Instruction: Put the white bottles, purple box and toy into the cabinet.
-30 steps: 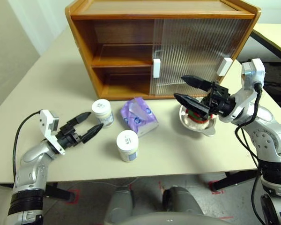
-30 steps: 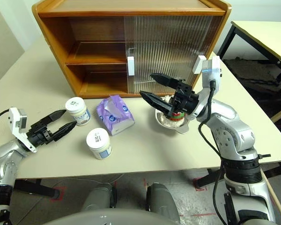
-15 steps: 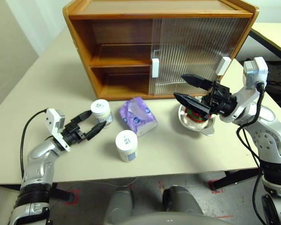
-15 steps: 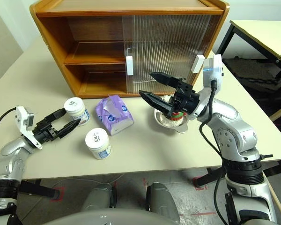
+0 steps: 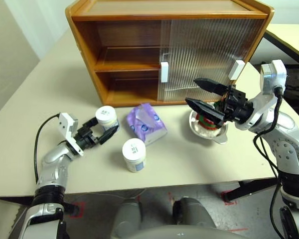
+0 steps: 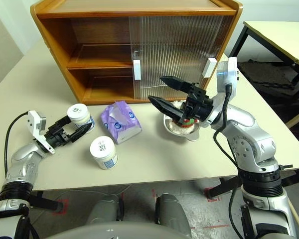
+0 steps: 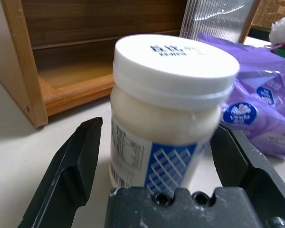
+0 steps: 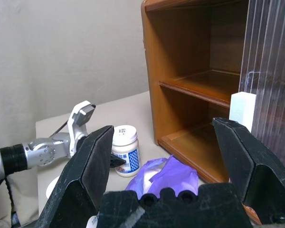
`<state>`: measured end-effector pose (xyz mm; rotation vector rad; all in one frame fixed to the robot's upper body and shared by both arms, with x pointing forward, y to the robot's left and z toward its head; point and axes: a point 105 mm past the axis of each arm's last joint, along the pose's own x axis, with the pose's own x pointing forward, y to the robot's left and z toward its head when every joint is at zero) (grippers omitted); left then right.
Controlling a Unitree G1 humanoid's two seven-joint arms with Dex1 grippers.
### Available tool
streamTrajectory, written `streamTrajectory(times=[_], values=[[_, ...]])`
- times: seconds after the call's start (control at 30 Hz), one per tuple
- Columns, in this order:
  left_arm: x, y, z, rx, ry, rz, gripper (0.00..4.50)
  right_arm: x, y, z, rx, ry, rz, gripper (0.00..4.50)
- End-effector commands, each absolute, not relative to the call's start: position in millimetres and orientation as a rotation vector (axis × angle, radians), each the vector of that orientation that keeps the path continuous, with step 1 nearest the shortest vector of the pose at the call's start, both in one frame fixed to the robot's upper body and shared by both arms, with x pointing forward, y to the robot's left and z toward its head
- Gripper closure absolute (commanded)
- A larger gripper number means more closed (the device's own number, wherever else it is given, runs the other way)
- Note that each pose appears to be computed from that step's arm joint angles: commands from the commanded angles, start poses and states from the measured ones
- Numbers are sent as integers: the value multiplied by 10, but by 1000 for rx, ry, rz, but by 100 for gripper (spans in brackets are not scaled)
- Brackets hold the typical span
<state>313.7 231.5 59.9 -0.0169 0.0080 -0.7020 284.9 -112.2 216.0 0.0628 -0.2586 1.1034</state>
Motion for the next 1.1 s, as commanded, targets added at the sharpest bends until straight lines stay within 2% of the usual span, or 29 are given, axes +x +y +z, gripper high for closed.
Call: streamTrajectory(times=[0.03,0.17,0.27,0.33,0.6,1.1], values=[[3127,2296,546,-6,23,-720,6,2825,-1166,2178,59,-260,1089,0],[3108,2321,524,-8,29,-722,6,2821,-1168,2175,59,-261,1085,0],[3099,2323,518,-8,30,-726,67,2824,-1171,2176,60,-261,1083,0],[3081,2337,522,-7,28,-726,131,2829,-1170,2168,61,-261,1082,0],[3082,2332,587,-11,5,-720,135,2843,-1143,2149,69,-260,1087,0],[3615,2002,1330,-47,-163,-674,135,2831,-1105,2118,81,-264,1080,0]])
